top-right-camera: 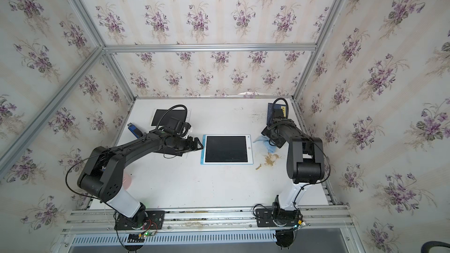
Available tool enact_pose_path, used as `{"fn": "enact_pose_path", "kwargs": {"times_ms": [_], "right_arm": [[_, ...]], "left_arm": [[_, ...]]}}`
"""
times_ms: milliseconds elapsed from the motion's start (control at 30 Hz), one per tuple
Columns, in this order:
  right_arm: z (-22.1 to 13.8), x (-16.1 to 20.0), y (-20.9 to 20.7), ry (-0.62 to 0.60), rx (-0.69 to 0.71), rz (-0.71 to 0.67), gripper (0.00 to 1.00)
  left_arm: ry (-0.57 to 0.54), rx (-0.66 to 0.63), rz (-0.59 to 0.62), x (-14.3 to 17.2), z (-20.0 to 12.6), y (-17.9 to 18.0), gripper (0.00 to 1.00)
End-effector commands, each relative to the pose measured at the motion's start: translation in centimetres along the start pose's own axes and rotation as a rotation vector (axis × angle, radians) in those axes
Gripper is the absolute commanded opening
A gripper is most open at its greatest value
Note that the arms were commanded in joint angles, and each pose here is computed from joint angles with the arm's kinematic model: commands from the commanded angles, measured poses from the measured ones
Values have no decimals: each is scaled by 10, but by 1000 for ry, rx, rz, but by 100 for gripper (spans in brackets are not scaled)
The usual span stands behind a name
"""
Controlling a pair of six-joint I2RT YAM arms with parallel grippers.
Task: Wipe the drawing tablet
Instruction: Place the cleaning item at the center of the board, then move the drawing tablet to the center of the board.
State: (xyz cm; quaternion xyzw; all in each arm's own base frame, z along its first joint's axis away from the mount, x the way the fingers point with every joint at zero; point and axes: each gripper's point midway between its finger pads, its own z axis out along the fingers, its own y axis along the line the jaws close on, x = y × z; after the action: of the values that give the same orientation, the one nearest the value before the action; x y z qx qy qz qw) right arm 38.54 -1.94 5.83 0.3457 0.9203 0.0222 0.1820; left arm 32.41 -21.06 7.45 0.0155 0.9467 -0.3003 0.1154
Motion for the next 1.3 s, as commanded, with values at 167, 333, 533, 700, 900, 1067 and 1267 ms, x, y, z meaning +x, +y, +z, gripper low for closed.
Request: {"fn": "enact_pose_path", "kwargs": {"times_ms": [167,333,533,700,900,1067,1267], "right_arm": [[-70,-10,41,-166,-231,-133,100],[-81,16,59,-121,-316,-220,99],[-70,75,77,81,-480,-296,88],[-60,131,85,194,-490,-395,86],[-28,157,59,256,-407,-365,84],[-15,160,48,244,-362,-354,84],[3,160,43,246,-311,-358,85]], "left_arm": [[2,81,-18,-6,6,-11,90],[19,79,-37,-4,11,-5,90],[32,96,-49,4,8,-7,89],[48,90,-65,15,11,-1,90],[74,116,-104,24,25,5,89],[75,108,-107,20,32,8,89],[91,109,-112,11,44,9,89]]}}
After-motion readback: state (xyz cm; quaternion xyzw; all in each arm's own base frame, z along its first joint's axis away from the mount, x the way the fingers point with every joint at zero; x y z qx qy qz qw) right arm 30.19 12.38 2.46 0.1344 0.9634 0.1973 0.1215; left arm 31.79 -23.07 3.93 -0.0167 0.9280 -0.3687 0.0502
